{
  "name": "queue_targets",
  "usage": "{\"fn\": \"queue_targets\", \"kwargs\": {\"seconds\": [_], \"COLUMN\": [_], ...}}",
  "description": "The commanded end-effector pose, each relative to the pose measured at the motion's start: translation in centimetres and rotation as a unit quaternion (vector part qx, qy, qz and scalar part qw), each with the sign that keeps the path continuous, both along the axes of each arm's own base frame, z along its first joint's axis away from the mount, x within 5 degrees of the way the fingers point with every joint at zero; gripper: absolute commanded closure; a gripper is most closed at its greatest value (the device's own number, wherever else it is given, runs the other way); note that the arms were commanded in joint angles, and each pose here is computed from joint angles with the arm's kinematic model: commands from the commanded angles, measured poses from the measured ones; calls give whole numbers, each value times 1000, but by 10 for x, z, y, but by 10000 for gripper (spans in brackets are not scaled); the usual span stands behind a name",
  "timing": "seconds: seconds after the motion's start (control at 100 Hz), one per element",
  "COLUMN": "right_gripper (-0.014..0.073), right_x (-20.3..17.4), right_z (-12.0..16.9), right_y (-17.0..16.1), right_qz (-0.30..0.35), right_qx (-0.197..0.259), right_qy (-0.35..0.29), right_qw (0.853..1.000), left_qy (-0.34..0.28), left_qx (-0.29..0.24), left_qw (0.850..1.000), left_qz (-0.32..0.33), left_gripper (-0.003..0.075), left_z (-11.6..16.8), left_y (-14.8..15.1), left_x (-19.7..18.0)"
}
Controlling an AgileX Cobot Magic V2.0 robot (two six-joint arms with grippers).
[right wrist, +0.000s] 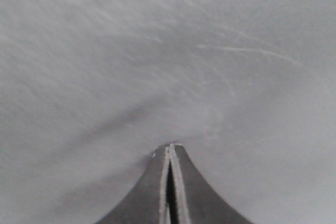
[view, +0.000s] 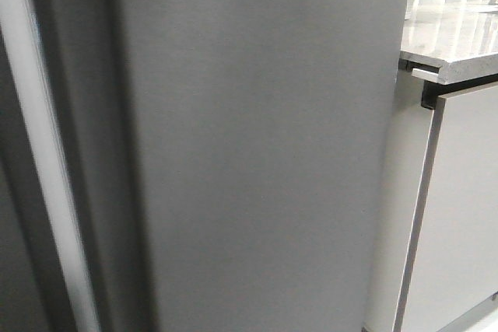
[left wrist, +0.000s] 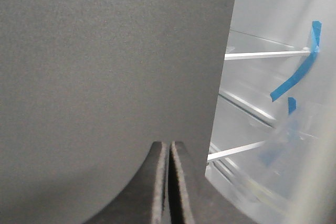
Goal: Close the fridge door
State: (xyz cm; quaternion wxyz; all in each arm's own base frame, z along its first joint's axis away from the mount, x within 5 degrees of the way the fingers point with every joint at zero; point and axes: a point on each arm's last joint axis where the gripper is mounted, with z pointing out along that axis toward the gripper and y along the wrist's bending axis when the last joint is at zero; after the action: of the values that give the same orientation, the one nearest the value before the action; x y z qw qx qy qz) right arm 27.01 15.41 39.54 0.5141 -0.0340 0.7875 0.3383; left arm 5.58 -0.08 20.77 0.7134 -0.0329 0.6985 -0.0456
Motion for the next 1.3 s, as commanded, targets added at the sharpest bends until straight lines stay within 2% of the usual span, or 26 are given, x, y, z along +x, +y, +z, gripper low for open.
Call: {"fn": "queue_targets", "kwargs": {"seconds": [0.0, 0.15, 0.43, 0.61, 0.94, 1.12, 1.29], "right_gripper": [666, 666, 666, 666, 666, 666, 666], "right_x": [9, 34, 86, 104, 97, 75, 35], "right_z": [21, 12, -2, -5, 3, 20, 32], "right_y": [4, 20, 44, 54, 51, 25, -21], "right_qz": [-17, -16, -43, -41, -37, -49, -79], "right_qx": [-2, -38, -31, -31, -33, -49, -76], "right_qy": [-70, -86, -111, -113, -116, -136, -160], "right_qw": [997, 995, 992, 992, 992, 988, 981], "left_qy": [-33, -33, -33, -33, -33, -33, -33], "left_qx": [-5, -5, -5, -5, -5, -5, -5], "left_qw": [999, 999, 999, 999, 999, 999, 999], "left_qz": [-3, -3, -3, -3, -3, -3, -3], "left_gripper": [740, 740, 740, 740, 740, 740, 740], "left_z": [-5, -5, -5, -5, -5, -5, -5], "left_y": [0, 0, 0, 0, 0, 0, 0], "left_x": [0, 0, 0, 0, 0, 0, 0]}}
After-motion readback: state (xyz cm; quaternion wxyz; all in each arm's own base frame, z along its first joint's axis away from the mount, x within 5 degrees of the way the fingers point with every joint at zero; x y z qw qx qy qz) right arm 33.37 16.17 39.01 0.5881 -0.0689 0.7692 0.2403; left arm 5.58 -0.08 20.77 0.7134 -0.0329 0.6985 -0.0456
